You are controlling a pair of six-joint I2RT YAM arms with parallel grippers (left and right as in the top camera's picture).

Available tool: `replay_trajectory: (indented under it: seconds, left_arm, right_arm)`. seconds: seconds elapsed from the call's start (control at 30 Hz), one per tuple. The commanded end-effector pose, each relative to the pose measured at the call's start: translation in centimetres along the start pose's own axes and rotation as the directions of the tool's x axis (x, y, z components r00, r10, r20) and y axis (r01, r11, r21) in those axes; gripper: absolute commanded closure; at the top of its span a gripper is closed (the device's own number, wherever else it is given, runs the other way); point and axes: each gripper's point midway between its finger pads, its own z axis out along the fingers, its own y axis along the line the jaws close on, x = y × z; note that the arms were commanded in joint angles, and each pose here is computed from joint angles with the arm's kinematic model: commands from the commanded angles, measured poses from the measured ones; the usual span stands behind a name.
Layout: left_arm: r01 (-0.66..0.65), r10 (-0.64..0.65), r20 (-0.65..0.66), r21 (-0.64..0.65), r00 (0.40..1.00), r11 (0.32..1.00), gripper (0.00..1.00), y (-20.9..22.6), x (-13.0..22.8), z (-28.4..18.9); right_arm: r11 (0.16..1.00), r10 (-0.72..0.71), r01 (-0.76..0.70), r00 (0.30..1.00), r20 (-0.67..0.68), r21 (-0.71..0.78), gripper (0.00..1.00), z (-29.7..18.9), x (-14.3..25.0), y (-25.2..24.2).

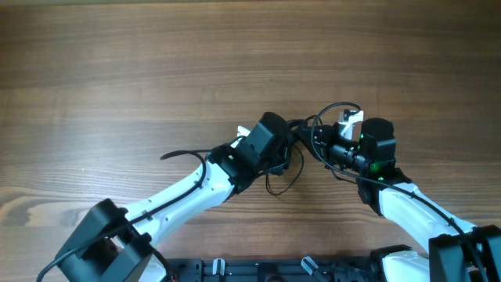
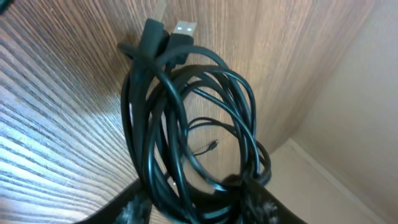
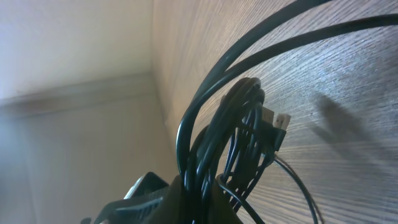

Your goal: Untangle cables

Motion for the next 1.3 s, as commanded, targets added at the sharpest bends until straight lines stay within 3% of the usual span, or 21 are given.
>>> replay_trajectory:
  seconds: [0.0,0.1,0.2,0.27,0.3,0.37,0.43,0.53,0.57,0.63,0.97,1.27]
  left_arm:
    - [0.105,-0.105,0.038,-0.015,0.994,0.994,0.75,0.8,-0.7,0.8]
    - [0.03,-0.029,0.065,-0.01,0.997,1.0,0.96,0.6,-1.4,0.8]
    - [-0.21,0.21,0.073,-0.005,0.975,0.978,0.96,-0.3,-2.3,0.6]
    - [-0.39,0.388,0.066,0.015,0.919,0.921,0.96,-1.4,-2.5,0.5]
    - [-0.58,0.577,0.061,0.067,0.814,0.812,0.96,-3.2,-2.4,0.1]
    - [-0.786,0.791,0.029,0.148,0.611,0.601,0.96,-4.8,-1.6,-0.9]
    - [-0.899,0.936,-0.025,0.273,0.35,0.343,0.96,-5.2,-0.5,-2.9]
    - [-0.894,0.995,-0.014,0.437,0.097,0.093,0.96,-5.4,0.6,-5.7]
    - [-0.879,1.0,0.0,0.477,0.026,0.023,0.96,-5.2,0.8,-6.4]
    - [-0.853,0.998,0.008,0.52,-0.055,-0.051,0.96,-4.5,1.0,-6.9]
    - [-0.841,0.996,-0.026,0.539,-0.081,-0.054,0.96,-3.2,2.4,-6.8]
    - [-0.835,0.994,-0.052,0.548,-0.094,-0.051,0.96,-2.4,3.1,-6.7]
  right_arm:
    - [1.0,0.017,-0.017,0.999,-0.034,-0.014,0.96,0.0,0.5,0.4]
    - [1.0,-0.025,0.024,0.999,-0.032,-0.015,0.96,0.0,0.5,0.4]
    - [0.992,-0.123,0.122,0.992,-0.026,-0.017,0.95,0.0,0.4,0.4]
    - [0.972,-0.233,0.232,0.972,-0.021,-0.02,0.83,-0.1,0.2,0.4]
    - [0.954,-0.299,0.299,0.954,-0.02,-0.028,0.63,-0.3,0.0,0.4]
    - [0.934,-0.355,0.353,0.935,-0.024,-0.051,0.49,-1.0,-0.5,0.5]
    - [0.901,-0.422,0.415,0.906,-0.039,-0.124,0.46,-2.6,-1.0,1.2]
    - [0.779,-0.59,0.549,0.806,-0.055,-0.304,0.53,-5.3,-0.4,3.3]
    - [0.744,-0.624,0.568,0.779,-0.06,-0.352,0.55,-6.0,0.1,3.9]
    - [0.648,-0.71,0.621,0.701,-0.056,-0.441,0.56,-7.1,1.3,5.2]
    - [0.623,-0.735,0.639,0.676,-0.057,-0.45,0.59,-3.8,4.3,6.9]
    - [0.634,-0.723,0.69,0.689,0.049,-0.349,0.6,-2.6,2.2,7.1]
